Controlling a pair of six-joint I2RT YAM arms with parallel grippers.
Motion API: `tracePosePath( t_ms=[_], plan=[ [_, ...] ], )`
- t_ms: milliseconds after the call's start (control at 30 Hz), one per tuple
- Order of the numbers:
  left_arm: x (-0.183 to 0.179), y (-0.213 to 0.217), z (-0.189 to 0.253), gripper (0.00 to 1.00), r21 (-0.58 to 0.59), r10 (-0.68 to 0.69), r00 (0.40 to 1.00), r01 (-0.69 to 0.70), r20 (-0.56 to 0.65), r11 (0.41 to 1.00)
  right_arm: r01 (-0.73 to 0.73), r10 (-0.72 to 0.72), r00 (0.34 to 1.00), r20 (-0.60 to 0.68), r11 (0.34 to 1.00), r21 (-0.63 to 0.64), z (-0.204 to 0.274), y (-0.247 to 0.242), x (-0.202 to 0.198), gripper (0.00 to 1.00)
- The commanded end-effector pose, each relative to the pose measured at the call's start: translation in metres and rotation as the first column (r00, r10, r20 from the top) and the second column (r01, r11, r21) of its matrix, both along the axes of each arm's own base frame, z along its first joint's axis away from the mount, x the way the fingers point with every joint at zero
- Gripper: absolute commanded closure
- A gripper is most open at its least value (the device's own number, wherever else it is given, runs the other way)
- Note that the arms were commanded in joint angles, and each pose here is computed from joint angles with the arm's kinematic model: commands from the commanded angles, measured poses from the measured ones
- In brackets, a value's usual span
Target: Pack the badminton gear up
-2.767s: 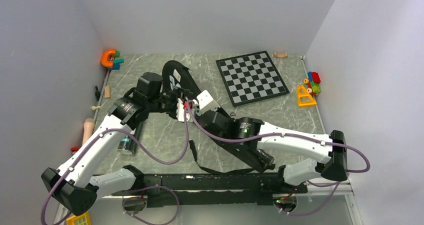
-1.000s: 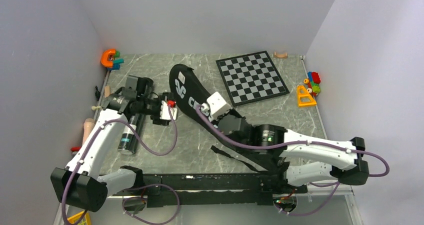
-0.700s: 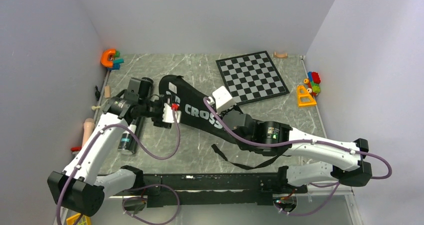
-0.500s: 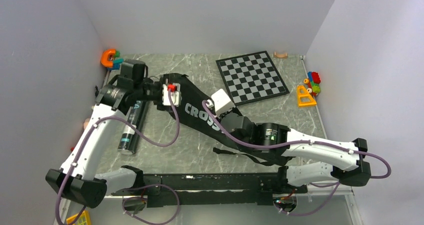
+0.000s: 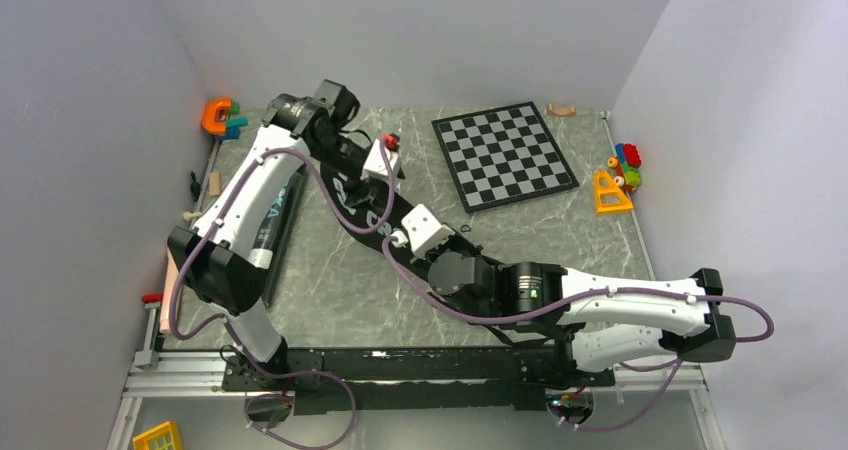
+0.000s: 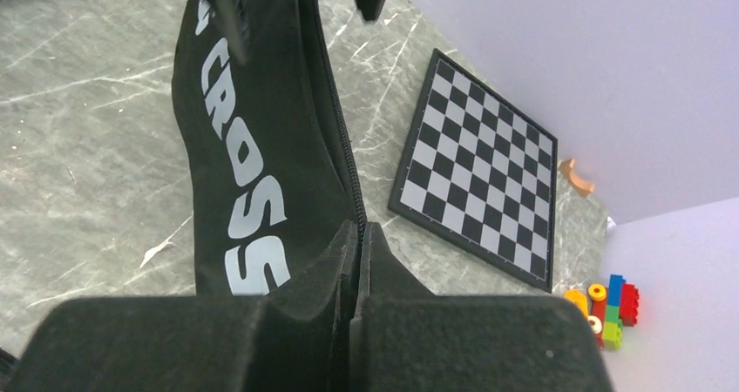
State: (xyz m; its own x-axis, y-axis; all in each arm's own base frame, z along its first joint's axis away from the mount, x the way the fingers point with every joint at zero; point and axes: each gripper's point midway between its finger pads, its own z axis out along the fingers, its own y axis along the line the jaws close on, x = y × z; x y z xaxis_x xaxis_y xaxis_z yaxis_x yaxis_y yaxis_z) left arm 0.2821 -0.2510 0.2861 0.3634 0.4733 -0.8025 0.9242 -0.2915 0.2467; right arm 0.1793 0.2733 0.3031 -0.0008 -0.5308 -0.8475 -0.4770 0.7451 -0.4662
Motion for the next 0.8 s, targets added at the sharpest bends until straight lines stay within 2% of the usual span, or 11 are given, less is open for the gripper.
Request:
tracePosePath(
  t_ms=[0,133,367,533,700,767],
  plan=[
    [-0.058,-0.005,0.007,0.22,-0.028,-0.159,0.986,0.158,-0.05,0.987,0.041,-0.046,0.997,0.06,0.995,0.095,0.03,0.007,0.003,1.0],
    [-0.061,-0.013,0.013,0.23,-0.063,-0.153,0.987,0.15,-0.052,0.987,0.031,-0.037,0.996,0.081,0.997,0.076,0.029,0.015,0.001,1.0],
    [-0.062,-0.018,0.007,0.31,-0.039,-0.171,0.981,0.168,-0.089,0.985,0.004,-0.011,0.995,0.101,0.998,0.063,0.031,0.03,-0.004,1.0],
    [-0.069,-0.027,0.001,0.38,-0.023,-0.202,0.973,0.201,-0.109,0.979,-0.012,0.005,0.995,0.101,0.998,0.062,0.029,0.04,-0.006,1.0],
    [-0.072,-0.031,-0.005,0.54,-0.014,-0.203,0.971,0.203,-0.123,0.979,-0.012,0.004,0.995,0.103,0.997,0.074,0.029,0.043,-0.006,1.0],
    [-0.074,-0.03,-0.01,0.55,0.001,-0.203,0.97,0.205,-0.134,0.979,-0.011,0.002,0.995,0.102,0.997,0.081,0.03,0.043,-0.006,1.0]
  ],
)
